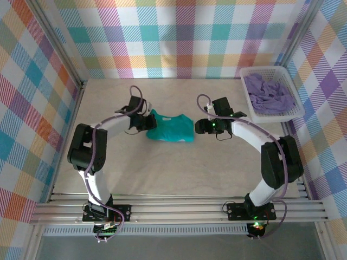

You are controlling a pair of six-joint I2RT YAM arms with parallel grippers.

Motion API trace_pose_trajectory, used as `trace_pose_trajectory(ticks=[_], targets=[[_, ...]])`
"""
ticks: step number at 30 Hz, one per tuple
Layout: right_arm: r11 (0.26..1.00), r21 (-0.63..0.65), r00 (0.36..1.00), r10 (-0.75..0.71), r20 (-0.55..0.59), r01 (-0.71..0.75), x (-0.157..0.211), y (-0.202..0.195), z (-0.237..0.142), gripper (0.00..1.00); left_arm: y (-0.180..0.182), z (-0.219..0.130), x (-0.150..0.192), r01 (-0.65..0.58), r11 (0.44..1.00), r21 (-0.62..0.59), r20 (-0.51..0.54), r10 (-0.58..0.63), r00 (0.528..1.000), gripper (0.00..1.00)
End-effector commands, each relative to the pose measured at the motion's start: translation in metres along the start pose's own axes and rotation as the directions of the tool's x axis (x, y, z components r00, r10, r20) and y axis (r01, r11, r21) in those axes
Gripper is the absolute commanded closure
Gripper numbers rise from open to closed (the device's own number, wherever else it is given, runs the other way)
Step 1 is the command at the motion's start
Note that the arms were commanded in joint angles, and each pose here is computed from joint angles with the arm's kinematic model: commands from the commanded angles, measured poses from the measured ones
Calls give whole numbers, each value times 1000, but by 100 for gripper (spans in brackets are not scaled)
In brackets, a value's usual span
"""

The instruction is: Fold the inside-out t-shirt

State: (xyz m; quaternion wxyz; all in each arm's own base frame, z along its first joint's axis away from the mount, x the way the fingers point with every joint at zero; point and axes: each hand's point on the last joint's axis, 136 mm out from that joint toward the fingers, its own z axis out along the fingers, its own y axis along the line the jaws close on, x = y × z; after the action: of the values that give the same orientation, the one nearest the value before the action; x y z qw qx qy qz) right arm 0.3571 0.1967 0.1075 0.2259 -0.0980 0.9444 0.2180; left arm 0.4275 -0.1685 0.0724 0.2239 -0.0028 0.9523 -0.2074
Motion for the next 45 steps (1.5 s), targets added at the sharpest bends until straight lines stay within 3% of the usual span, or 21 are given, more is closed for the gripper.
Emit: trace_pose_trajectory(ticks=[1, 7, 15, 18, 21, 26, 29, 32, 35, 37, 40, 43, 45], targets=[[998, -68, 999, 10, 37, -7, -3, 12, -12, 35, 39, -52, -18, -178, 953, -246, -43, 173, 984, 100], [993, -122, 999, -5, 40, 10, 1, 21, -14, 35, 114, -96, -75, -336, 759, -558, -146, 309, 940, 100], [985, -172, 998, -13, 65, 24, 2, 29, -17, 34, 215, -113, -138, -434, 542, -720, -295, 327, 898, 100], [985, -171, 996, -19, 83, 33, 0, 29, -22, 33, 259, -125, -155, -442, 430, -787, -331, 309, 892, 100], [987, -159, 995, -21, 101, 37, -1, 27, -23, 33, 292, -123, -163, -454, 384, -804, -353, 306, 884, 97], [991, -130, 995, -18, 94, 31, -2, 22, -22, 32, 340, -123, -171, -368, 333, -868, -301, 234, 924, 80], [995, -100, 995, -21, 96, 31, -2, 17, -25, 32, 354, -136, -181, -255, 288, -923, -212, 171, 962, 52], [997, -65, 993, -26, 111, 34, -5, 13, -29, 31, 346, -150, -191, -139, 288, -948, -102, 139, 985, 32], [999, 25, 989, -47, 141, 44, -8, -2, -34, 29, 324, -175, -196, -5, 333, -943, 35, 114, 993, 23], [991, 125, 983, -64, 172, 42, -12, -18, -37, 26, 303, -188, -190, 121, 430, -895, 162, 62, 985, 20], [969, 242, 969, -98, 229, 41, -21, -36, -51, 15, 257, -205, -174, 291, 597, -748, 365, 3, 931, 13], [941, 337, 942, -146, 304, 38, -31, -51, -65, 0, 215, -221, -143, 398, 709, -582, 524, -47, 850, 3], [924, 383, 929, -143, 341, 1, -34, -66, -72, 0, 193, -230, -116, 442, 759, -479, 598, -87, 797, 0]])
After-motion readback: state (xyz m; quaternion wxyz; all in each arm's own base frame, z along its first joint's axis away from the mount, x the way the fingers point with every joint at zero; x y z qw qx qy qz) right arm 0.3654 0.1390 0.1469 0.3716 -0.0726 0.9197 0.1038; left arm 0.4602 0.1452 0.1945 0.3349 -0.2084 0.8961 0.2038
